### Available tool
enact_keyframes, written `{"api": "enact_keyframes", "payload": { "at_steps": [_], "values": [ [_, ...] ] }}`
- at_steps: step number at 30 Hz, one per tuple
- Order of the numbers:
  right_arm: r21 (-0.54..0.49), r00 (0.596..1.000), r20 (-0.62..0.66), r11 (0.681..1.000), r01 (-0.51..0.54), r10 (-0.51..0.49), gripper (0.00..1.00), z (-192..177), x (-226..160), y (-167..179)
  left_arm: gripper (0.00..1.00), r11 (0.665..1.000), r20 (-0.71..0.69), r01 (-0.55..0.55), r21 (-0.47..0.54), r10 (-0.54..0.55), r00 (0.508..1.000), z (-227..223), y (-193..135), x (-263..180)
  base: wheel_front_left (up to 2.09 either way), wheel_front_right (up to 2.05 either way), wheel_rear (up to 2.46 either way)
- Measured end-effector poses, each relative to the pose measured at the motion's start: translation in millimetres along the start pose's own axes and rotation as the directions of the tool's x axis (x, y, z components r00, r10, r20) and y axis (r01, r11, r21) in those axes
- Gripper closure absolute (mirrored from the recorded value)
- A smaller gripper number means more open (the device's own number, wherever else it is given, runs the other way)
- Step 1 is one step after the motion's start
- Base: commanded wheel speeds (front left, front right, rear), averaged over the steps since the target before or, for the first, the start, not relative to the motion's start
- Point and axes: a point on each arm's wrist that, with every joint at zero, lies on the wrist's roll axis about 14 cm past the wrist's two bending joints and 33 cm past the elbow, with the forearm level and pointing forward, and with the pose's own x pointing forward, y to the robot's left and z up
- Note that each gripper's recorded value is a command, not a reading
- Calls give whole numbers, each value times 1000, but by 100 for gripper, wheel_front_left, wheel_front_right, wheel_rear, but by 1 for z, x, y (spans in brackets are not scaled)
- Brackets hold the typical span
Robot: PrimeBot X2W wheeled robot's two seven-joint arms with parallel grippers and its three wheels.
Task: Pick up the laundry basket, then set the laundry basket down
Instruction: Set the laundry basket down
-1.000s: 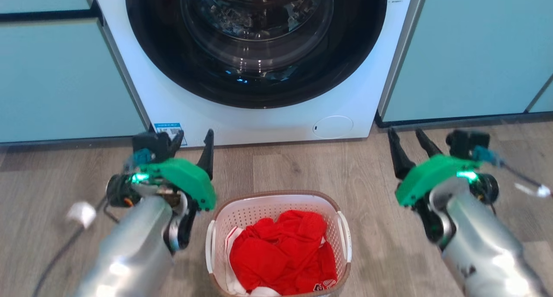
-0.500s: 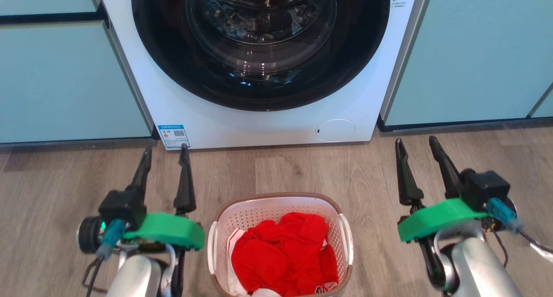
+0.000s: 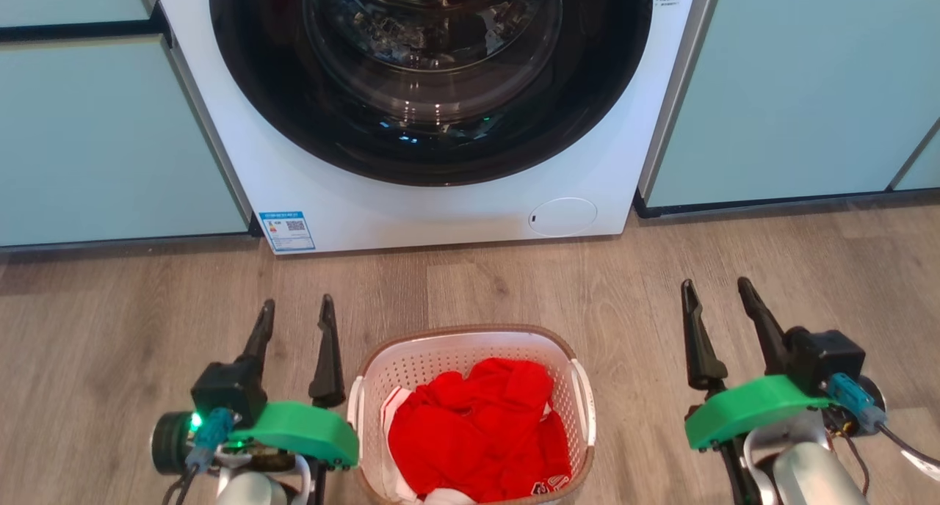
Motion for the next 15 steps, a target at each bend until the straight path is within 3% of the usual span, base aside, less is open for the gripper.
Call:
{"api": "enact_keyframes", "payload": {
  "at_steps": [15],
  "values": [
    [-1,1000,-17,1000,-3,3,0,-6,-3,1,0,999,-21,17,-29,-18,1000,-6,-5,-2,0,0,0]
  ]
}}
